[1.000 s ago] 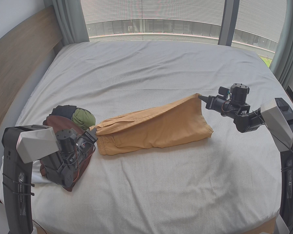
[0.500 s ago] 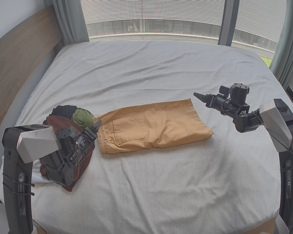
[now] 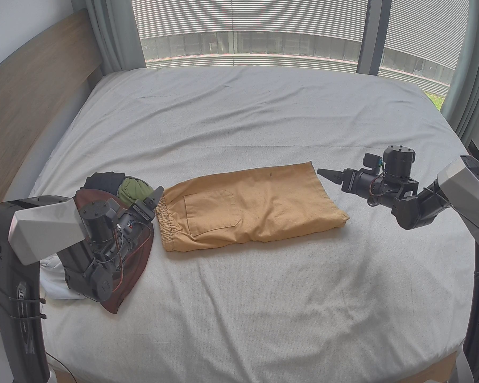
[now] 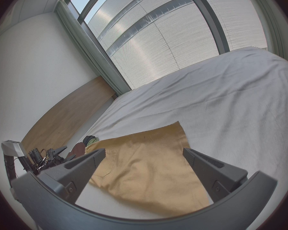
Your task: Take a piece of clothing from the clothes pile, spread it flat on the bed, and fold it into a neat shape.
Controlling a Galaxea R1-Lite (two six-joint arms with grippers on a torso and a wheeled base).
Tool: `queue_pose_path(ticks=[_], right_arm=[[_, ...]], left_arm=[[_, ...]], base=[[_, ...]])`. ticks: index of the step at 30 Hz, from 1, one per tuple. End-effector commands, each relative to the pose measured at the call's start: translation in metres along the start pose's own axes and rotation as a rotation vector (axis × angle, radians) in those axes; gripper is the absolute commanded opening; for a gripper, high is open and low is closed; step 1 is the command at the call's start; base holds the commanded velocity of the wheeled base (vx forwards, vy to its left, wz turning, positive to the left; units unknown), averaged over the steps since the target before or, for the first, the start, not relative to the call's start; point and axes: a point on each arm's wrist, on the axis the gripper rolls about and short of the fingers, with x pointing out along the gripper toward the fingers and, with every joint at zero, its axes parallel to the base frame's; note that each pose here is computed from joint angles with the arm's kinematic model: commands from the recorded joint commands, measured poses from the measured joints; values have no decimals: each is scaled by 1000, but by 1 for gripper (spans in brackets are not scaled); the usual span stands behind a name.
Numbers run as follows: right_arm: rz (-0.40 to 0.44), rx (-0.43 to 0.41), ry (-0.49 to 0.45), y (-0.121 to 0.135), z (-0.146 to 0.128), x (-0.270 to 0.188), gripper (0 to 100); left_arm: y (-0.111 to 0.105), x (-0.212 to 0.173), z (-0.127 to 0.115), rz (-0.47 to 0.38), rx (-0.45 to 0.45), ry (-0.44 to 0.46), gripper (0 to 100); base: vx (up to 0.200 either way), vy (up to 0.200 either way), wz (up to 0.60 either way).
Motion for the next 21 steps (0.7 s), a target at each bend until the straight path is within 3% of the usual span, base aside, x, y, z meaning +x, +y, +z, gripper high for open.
queue_pose_path(ticks=[1,5,7,8,16,21], right_arm=[[24,26,-44,27,3,-40,100],[9,35,-34,22,-18,-52,100],[8,35,-33,22,-18,-53,100],[1,47,-20,19,-28,-59,100],[27,139,-19,21,-54,-74,100],[19,162,16,13,-74,-68,100]], left_arm=[[-46,-30,38,-142,9,-17,100],[-77,-48,44,-307,27,62,100],[-78,-48,44,-312,29,65,100],[-84,-55,38,-357,61,117,100],[-59,-57,13,-300,169,210,100],[-52,-53,6,-286,176,228,100]], base=[[0,0,0],[0,0,0],[0,0,0],[0,0,0],[0,0,0],[0,0,0]])
